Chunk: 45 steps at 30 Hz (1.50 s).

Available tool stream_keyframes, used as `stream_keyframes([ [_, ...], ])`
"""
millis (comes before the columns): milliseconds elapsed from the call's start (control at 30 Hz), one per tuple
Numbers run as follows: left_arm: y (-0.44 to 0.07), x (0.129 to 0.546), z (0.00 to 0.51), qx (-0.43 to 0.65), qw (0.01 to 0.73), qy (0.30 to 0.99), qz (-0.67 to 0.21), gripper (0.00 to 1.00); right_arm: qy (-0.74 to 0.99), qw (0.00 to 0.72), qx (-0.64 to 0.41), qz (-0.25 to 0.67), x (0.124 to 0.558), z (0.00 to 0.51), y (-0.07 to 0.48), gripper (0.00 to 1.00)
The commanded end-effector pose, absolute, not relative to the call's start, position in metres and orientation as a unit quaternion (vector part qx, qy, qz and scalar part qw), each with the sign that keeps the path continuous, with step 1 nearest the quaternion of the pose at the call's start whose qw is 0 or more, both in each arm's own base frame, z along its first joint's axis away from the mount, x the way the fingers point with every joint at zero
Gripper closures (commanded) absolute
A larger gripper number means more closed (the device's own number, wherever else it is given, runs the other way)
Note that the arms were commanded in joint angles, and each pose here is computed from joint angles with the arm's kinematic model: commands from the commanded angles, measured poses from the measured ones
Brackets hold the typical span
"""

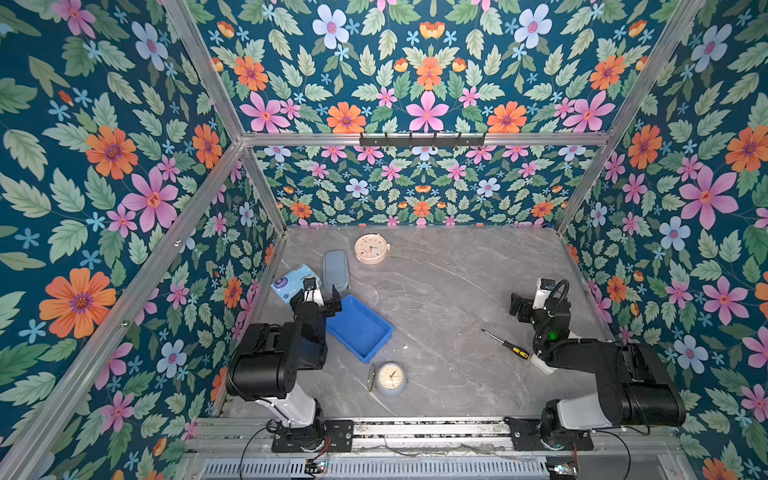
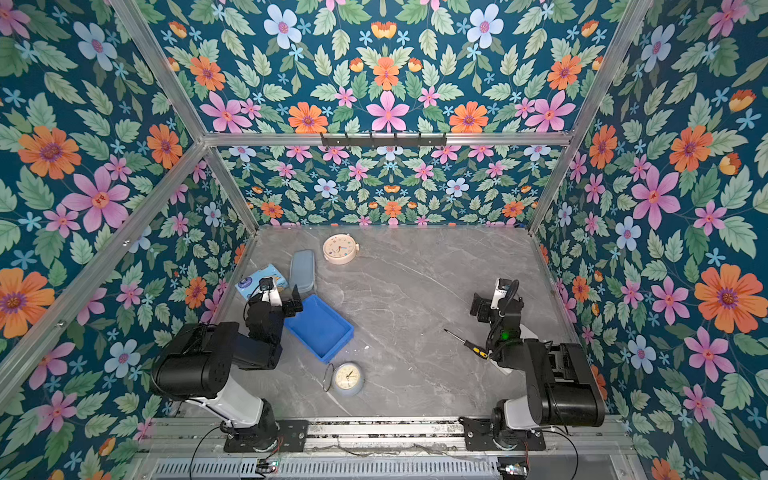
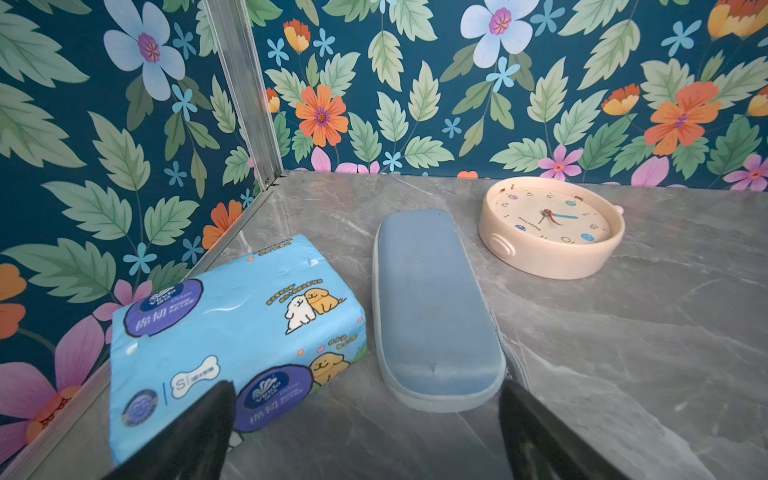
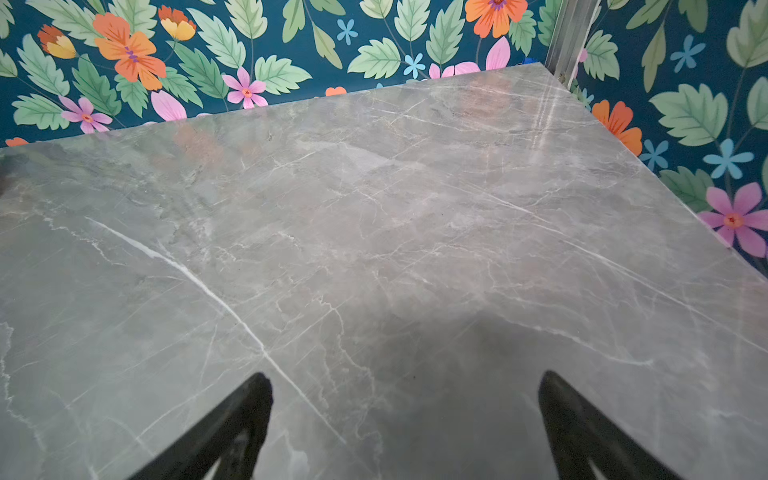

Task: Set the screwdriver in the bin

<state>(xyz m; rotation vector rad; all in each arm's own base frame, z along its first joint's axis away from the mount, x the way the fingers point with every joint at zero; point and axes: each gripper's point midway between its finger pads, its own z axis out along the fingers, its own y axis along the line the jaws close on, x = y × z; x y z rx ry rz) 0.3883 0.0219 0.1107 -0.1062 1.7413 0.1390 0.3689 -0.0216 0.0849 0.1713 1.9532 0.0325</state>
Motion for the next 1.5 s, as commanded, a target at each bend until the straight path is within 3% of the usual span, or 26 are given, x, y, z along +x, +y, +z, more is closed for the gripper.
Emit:
stream_keyframes([
  [0, 0.022, 0.388, 0.112, -0.049, 0.644, 0.762, 0.059, 0.0, 0.814, 0.576, 0.069, 0.014, 0.374, 0.097, -0.021, 0.01],
  [967, 0.019, 0.384, 0.133, -0.043, 0.654, 0.753, 0.056, 0.0, 0.819, 0.572, 0.053, 0.023, 0.375, 0.106, -0.015, 0.01],
  [1200, -0.013, 0.377, 0.173, 0.036, 0.658, 0.751, 0.035, 0.0, 0.84, 0.542, -0.005, 0.033, 0.362, 0.133, 0.001, 0.01],
  [1467, -0.088, 0.353, 0.218, 0.19, 0.652, 0.734, -0.027, 0.0, 0.858, 0.494, -0.141, 0.013, 0.331, 0.166, 0.037, 0.01],
])
